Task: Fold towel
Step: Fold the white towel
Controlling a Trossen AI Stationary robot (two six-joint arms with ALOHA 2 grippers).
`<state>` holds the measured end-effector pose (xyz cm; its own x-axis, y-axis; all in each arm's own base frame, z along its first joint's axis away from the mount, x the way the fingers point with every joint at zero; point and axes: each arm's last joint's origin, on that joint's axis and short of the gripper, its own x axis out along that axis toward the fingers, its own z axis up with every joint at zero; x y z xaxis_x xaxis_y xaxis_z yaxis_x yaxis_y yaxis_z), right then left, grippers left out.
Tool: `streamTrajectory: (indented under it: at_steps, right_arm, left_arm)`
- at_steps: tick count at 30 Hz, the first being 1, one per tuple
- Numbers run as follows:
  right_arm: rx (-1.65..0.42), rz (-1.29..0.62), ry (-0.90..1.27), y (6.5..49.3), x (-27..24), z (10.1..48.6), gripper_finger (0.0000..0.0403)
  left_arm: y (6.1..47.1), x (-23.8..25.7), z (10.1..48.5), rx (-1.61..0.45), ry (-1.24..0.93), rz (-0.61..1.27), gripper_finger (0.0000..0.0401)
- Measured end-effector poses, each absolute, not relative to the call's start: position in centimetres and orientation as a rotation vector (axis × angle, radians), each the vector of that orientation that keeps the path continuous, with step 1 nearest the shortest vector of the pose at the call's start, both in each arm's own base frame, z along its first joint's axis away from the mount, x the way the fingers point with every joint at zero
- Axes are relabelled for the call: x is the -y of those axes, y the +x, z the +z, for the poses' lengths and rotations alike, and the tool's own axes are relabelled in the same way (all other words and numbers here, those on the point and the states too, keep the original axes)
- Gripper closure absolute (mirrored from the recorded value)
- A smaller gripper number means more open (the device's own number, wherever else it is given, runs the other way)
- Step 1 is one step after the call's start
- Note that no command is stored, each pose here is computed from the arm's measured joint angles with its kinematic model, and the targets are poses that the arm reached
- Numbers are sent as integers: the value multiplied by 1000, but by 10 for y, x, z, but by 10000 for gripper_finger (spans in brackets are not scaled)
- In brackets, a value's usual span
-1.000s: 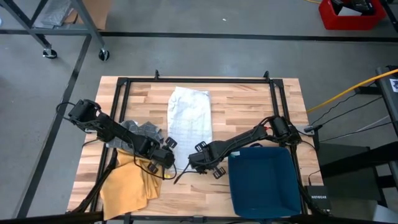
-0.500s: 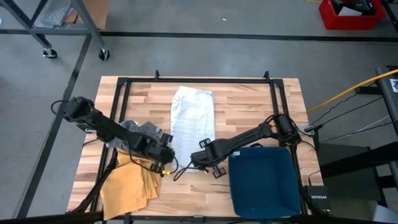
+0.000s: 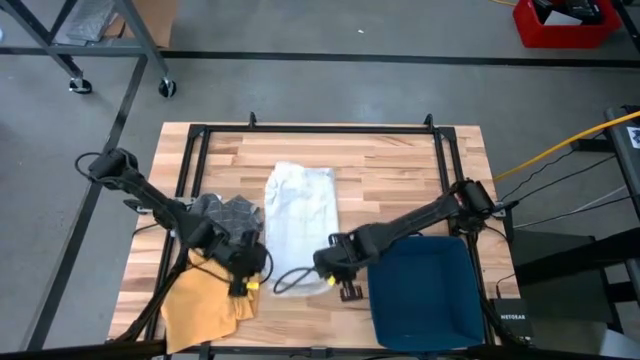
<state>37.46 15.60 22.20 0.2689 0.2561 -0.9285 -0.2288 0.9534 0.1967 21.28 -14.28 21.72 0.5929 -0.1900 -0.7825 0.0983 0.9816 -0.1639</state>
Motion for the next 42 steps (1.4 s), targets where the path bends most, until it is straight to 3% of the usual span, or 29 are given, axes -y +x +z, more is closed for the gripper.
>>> streamTrajectory:
  at_steps: [3,8,12,18,29,42]
  right_arm:
    - [-1204,372,4,371,-175,224,394]
    - [-1186,276,-80,371,-177,239,394]
    - [-1182,129,-192,375,-159,262,395]
    - [-1178,-71,-305,387,-114,284,395]
    - [-1220,-264,-219,401,-24,284,393]
    - [-1250,-257,-160,404,24,261,391]
  left_arm:
    - [209,158,225,-861,-141,-189,400]
    - [210,163,238,-776,-99,-105,401]
    - [214,156,241,-740,-36,-28,401]
    - [215,133,235,-764,16,231,401]
    - [215,89,228,-820,18,581,401]
    - [224,62,227,-854,-4,681,401]
